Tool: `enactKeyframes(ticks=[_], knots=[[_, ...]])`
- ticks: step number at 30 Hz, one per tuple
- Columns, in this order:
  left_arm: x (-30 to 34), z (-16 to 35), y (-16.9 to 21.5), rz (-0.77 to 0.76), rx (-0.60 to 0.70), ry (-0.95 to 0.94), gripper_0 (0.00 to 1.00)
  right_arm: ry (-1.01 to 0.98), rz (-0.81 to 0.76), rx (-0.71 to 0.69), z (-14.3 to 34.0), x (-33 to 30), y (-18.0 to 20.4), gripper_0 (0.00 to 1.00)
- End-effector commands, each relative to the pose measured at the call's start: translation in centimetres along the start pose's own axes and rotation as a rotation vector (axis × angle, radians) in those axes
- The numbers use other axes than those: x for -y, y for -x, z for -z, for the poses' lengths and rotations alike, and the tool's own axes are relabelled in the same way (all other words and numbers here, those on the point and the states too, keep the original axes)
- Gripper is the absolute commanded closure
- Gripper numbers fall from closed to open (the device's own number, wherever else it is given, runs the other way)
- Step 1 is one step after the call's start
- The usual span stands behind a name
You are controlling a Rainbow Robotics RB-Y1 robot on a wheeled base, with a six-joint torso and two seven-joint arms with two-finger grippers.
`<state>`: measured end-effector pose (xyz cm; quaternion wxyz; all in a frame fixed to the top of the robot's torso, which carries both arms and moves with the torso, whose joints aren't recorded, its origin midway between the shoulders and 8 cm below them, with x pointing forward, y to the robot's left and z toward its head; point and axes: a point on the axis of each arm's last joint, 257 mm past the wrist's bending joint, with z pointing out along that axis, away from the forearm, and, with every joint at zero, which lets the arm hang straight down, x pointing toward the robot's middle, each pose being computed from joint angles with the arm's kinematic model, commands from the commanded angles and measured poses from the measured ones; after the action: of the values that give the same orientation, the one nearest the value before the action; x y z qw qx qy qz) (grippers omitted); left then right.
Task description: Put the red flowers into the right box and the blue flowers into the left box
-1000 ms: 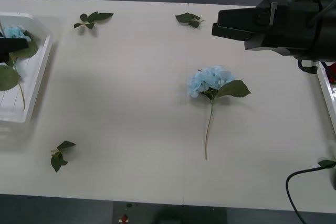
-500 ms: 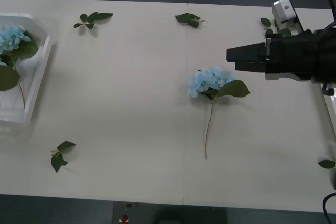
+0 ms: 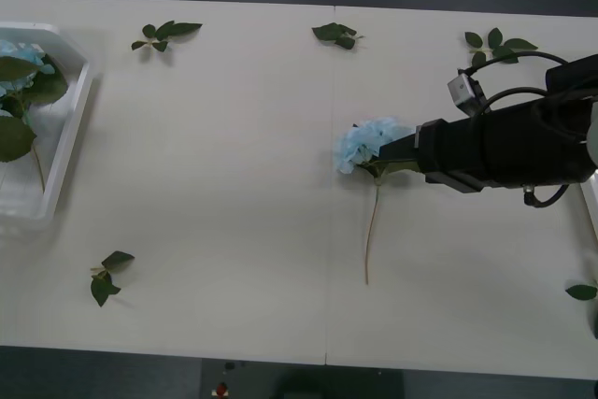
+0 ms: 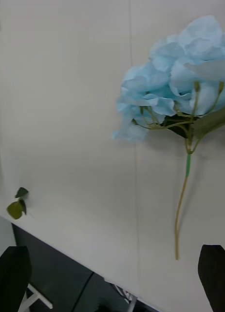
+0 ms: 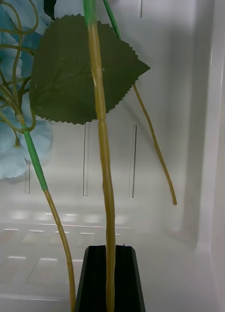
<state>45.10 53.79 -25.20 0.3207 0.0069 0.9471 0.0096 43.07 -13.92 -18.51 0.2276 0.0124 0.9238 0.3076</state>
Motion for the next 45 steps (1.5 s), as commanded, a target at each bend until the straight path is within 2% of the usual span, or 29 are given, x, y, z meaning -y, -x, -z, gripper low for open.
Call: enactKeyframes(ticks=[1,4,11,14,19,26,27,29,45], knots=[[-1.0,1.2,1.7,-0.005,0.027,0.021,0.89,-0.099,-0.012,0.039,-0.4,1.1,0.6,0.0],[-0.5,1.2,1.9,0.009,0.031,0.001,0.65,-0.166,-0.009,0.045,-1.6,1.9,0.2,0.0],[0.5,2.0,3.2,0.044,0.066,-0.049,0.25,-0.342,0.028,0.03,-3.7,4.2,-0.4,0.0],[1.4,2.8,4.0,0.068,0.076,-0.09,0.22,-0.38,0.038,0.024,-5.0,4.7,-0.2,0.0],[6.6,6.5,6.8,0.174,0.116,-0.338,0.2,-0.42,0.026,0.017,-6.9,5.3,0.7,0.0],[12.6,12.3,9.1,0.066,0.149,-0.557,0.17,-0.458,0.015,0.014,-8.5,6.2,1.4,0.0],[14.5,13.2,9.5,0.037,0.161,-0.598,0.14,-0.466,0.023,0.018,-9.0,6.5,1.4,0.0],[16.7,14.2,10.0,0.011,0.182,-0.642,0.0,-0.478,0.028,0.022,-9.6,7.0,1.4,0.0],[29.4,17.1,11.2,-0.047,0.252,-0.939,0.0,-0.52,0.04,0.032,-12.2,9.1,0.8,0.0]])
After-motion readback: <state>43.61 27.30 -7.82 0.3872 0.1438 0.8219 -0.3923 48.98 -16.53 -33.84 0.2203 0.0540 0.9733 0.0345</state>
